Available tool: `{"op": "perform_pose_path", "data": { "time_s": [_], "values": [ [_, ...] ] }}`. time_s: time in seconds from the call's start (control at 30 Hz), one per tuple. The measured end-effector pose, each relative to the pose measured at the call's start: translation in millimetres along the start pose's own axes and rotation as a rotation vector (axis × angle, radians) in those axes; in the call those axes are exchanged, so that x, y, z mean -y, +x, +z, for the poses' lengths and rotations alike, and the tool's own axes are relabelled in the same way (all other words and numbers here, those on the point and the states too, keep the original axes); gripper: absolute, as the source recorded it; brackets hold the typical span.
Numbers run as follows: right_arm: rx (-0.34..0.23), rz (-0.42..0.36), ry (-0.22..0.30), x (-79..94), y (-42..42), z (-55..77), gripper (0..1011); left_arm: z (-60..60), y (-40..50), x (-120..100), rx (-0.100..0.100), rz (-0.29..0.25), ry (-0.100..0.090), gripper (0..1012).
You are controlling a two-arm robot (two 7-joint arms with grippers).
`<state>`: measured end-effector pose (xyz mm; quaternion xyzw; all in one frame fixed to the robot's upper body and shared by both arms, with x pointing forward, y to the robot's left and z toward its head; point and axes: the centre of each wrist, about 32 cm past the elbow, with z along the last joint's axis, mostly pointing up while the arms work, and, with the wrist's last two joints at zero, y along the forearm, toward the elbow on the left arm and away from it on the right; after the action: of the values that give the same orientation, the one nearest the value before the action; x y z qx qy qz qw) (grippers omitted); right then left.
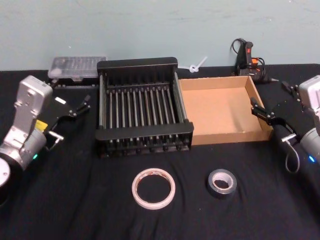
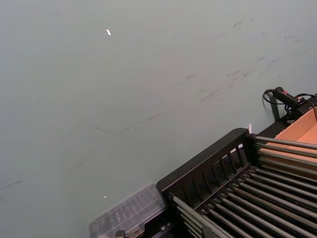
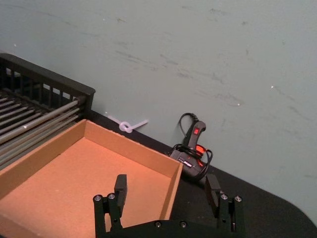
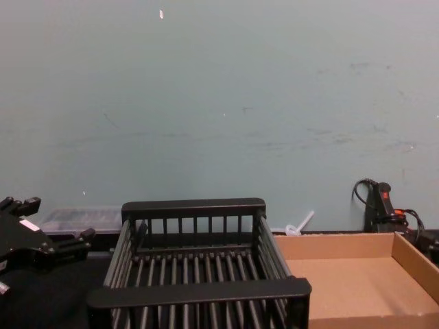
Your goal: Pick up the white tape and place it into the black box , Pick up the silver tape and place it into the brown box.
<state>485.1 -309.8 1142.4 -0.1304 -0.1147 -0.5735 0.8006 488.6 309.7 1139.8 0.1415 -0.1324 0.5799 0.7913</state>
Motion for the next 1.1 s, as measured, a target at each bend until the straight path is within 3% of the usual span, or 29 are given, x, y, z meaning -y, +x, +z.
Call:
{"op": "perform_pose_path", "data": {
  "time_s": [0.6, 1.1],
  "values": [
    [-0.128, 0.138, -0.034, 22.8, -5.8, 12.5, 1002, 0.0, 0.0, 0, 0.000, 0.000, 0.000, 1002],
    [-0.215, 0.300, -0.103, 46.5, -20.0, 23.4, 1003, 0.0, 0.0, 0, 0.000, 0.000, 0.000, 1001]
  ]
}}
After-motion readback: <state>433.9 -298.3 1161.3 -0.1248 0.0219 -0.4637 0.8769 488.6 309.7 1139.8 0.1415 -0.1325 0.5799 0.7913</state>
